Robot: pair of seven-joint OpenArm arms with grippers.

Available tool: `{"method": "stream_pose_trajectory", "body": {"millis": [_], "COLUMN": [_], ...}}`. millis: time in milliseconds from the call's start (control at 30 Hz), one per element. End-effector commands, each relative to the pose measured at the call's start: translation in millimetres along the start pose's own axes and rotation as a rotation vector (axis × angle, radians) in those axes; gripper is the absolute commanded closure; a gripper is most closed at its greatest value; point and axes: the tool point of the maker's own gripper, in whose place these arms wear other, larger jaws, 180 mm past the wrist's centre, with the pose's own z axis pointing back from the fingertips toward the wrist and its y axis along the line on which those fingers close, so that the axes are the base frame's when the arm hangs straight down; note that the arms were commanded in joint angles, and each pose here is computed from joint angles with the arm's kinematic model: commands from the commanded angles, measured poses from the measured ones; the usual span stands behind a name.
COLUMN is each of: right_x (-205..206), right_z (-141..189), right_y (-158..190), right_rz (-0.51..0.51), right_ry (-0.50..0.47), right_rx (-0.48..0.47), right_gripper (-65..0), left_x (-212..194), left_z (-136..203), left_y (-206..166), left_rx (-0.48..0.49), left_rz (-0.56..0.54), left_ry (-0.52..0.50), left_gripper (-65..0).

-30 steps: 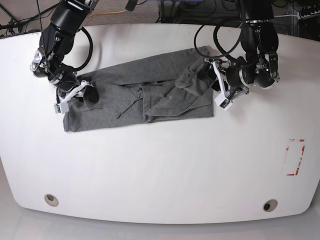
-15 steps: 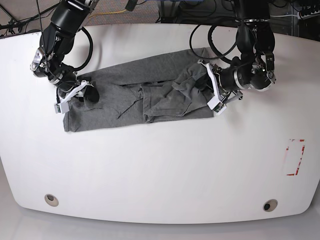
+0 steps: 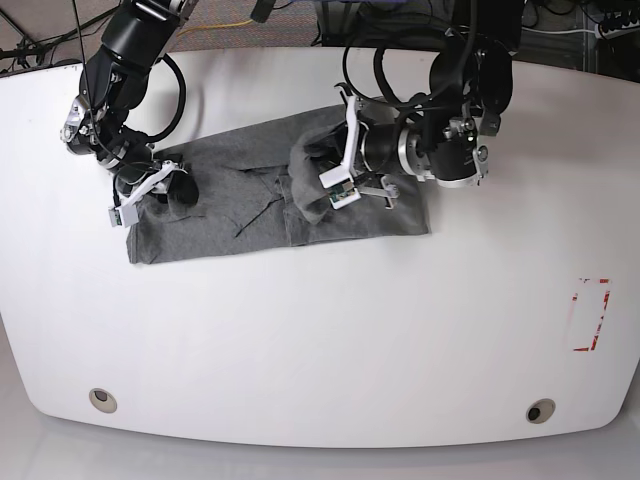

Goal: Fold the T-shirt properly
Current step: 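Lay the folded end onto the strip and release with the left gripper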

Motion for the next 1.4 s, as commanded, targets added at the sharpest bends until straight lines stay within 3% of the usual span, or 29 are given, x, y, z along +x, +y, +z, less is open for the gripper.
{"method": "stream_pose_trajectory", "body": {"millis": [0, 167, 367, 500, 733, 867, 1000, 1167, 1367], "right_x": [-9.1, -10.4, -9.5, -9.5, -9.6, -8.6, 4.3, 23.9, 42.6], "right_z": [1.6, 1.8, 1.3, 1.3, -1.9, -3.7, -1.0, 6.6, 15.5], "right_y": [-5.7, -5.7, -4.7, -4.7, -0.7, 3.4, 7.0, 18.7, 38.3], "right_rz": [0.013, 0.011, 0.01, 0.01, 0.006, 0.001, 0.026, 0.085, 0.155], "right_ry": [0.057, 0.059, 0.055, 0.055, 0.053, 0.045, 0.014, -0.023, -0.04], "right_rx": [-0.029, -0.028, -0.025, -0.025, -0.017, -0.008, -0.01, -0.018, -0.022], "right_gripper": [-26.2, -26.2, -26.2, -26.2, -25.8, -26.2, -26.2, -26.5, -43.0], "left_x": [29.9, 35.3, 43.7, 52.1, 51.9, 43.7, 8.5, -36.8, -93.8], "left_z": [-4.2, -19.5, -27.8, -24.0, -12.5, 5.8, 27.8, 48.1, 52.5], "left_y": [-12.4, -31.6, -44.4, -46.3, -39.5, -1.1, 36.2, 58.3, 61.2], "left_rx": [-0.043, -0.084, -0.103, -0.097, -0.062, 0.044, 0.163, 0.235, 0.203], "left_rz": [-0.067, -0.167, -0.287, -0.336, -0.368, -0.289, -0.197, -0.124, -0.02], "left_ry": [-0.07, -0.009, 0.033, 0.024, 0.024, 0.025, 0.096, 0.188, 0.239], "left_gripper": [-0.6, -3.8, -27.1, -35.1, -35.3, -35.1, -35.1, -35.1, -35.1]}}
